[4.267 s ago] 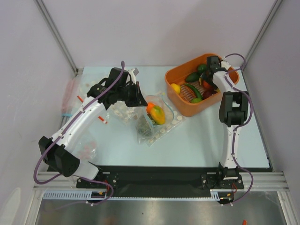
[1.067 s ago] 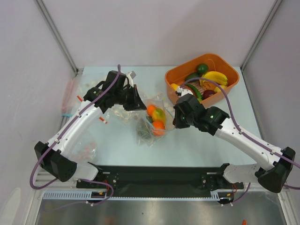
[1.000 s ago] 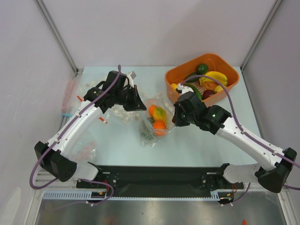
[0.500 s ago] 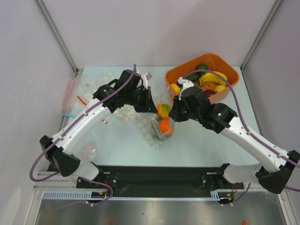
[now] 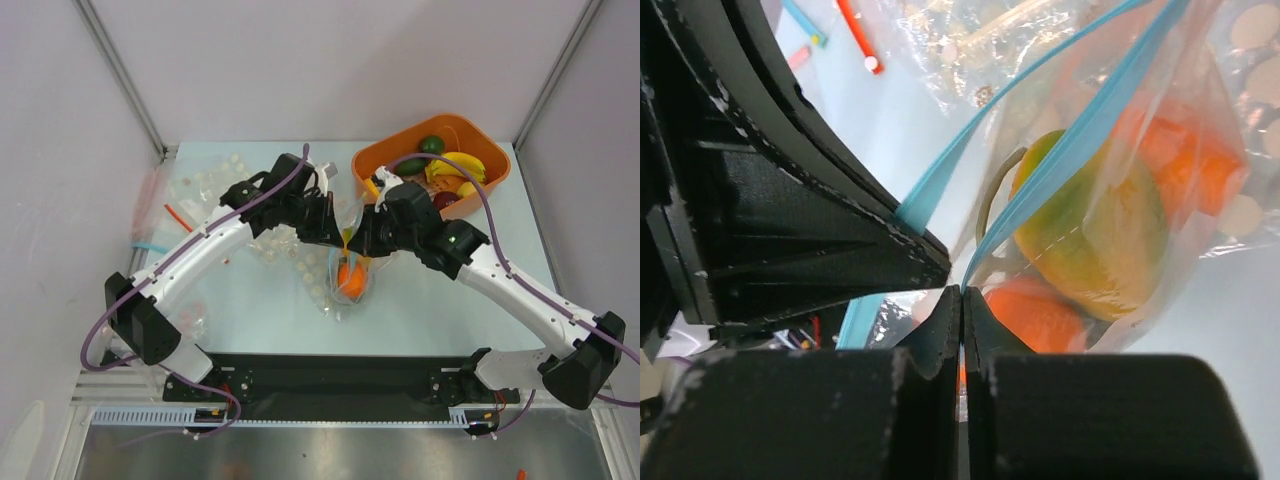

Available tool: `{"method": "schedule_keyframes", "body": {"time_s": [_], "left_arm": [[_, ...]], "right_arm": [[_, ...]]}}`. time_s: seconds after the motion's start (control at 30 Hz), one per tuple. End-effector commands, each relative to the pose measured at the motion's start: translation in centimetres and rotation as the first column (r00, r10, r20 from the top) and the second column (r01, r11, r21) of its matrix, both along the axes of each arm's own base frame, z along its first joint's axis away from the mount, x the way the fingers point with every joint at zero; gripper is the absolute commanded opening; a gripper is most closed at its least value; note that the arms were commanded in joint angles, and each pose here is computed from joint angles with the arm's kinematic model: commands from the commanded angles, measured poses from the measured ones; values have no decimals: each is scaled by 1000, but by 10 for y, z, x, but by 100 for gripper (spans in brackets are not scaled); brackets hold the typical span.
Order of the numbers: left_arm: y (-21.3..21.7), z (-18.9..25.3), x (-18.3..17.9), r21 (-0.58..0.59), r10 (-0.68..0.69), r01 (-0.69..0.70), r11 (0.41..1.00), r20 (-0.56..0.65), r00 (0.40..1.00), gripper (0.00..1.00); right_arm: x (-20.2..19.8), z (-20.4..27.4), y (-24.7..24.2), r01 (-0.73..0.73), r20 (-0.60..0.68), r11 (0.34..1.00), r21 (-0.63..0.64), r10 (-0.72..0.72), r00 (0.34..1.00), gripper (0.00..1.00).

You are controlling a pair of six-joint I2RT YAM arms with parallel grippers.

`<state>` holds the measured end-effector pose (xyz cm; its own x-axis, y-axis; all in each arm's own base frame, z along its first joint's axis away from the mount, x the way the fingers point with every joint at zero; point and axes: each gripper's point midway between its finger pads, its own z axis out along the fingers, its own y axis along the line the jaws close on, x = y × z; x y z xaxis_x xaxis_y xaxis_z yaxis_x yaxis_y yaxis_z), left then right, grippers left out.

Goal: Place the food in the zip-top bag and seal the zipper
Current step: Adjust the zipper food storage bag at the center of the board.

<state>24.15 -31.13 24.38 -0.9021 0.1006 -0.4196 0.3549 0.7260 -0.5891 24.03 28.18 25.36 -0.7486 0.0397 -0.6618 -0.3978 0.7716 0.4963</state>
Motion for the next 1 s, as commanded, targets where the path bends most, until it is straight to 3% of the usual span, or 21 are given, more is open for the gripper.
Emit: {"method": "schedule_keyframes", "body": {"time_s": [0.0, 0.17, 0.23, 0.27, 0.33, 0.57, 0.83, 0.97], "left_arm": [[-9, 10, 0, -58, -65, 69, 996, 61, 996, 5], [-7, 5, -1, -48, -78, 82, 996, 68, 995, 20], [-4, 0, 3, -31, -63, 66, 997, 69, 996, 24], [-1, -2, 3, -15, -54, 55, 998, 62, 997, 24], [4, -4, 6, -1, -39, 39, 999, 64, 997, 25], [12, -1, 10, -4, -42, 42, 999, 85, 996, 27], [16, 6, 14, -24, -17, 20, 1000, 104, 994, 30], [16, 6, 15, -23, -14, 16, 1000, 107, 994, 26]], "right_arm": [[5, 20, 20, -40, 34, 991, 128, 36, 999, 0], [4, 17, 22, -38, 15, 983, 179, 36, 999, 3], [6, 11, 18, -19, -11, 982, 190, 21, 1000, 14], [7, 11, 17, -13, -14, 979, 202, 16, 1000, 25], [6, 6, 14, -13, -36, 974, 226, 22, 999, 29], [15, 13, 2, 33, -39, 959, 282, -22, 999, 61], [16, 28, -6, 38, 16, 956, 292, -44, 999, 61], [17, 33, -15, 52, 33, 956, 290, -65, 997, 64]]}}
